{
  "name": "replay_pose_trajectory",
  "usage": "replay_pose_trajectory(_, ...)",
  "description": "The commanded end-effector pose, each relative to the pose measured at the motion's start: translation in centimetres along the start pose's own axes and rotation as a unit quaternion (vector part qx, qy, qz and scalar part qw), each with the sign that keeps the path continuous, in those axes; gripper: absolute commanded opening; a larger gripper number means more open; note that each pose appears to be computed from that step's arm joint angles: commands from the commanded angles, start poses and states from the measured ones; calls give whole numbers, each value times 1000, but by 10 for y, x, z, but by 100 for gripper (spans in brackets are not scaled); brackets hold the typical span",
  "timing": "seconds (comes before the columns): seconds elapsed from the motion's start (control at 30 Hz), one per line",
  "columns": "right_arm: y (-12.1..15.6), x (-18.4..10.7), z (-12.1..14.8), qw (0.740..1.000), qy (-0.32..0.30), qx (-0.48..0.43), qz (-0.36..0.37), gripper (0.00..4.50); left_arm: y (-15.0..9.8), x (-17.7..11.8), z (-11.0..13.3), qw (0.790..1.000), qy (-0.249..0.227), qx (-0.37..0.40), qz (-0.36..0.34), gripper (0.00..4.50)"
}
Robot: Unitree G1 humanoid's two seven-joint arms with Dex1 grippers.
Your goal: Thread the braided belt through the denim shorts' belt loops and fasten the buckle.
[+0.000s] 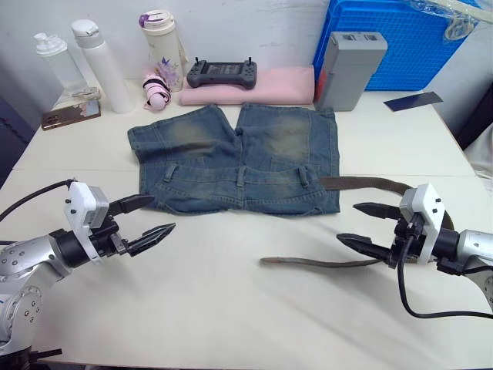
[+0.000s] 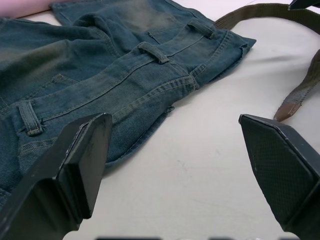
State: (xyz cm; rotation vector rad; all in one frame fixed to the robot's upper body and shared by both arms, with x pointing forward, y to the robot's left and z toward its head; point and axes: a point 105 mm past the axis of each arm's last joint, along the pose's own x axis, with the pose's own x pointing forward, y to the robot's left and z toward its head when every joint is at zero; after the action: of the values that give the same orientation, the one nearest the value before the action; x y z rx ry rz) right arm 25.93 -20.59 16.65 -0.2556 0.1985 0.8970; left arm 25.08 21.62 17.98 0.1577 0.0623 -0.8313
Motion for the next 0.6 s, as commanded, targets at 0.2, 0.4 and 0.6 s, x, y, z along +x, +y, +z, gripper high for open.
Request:
replay_pose_trajectory(0.2, 35, 6, -3, 992, 43, -34, 116, 450, -15, 11, 5, 998, 1, 22, -54, 441)
replay_pose_trajectory(0.4, 44, 18, -47, 965, 171, -131, 147, 450, -18, 19, 7, 997, -1, 25, -71, 441)
replay_pose_trajectory(0.6, 34, 27, -73, 961, 203, -146, 119, 450, -21, 22, 9, 997, -5, 25, -77, 441)
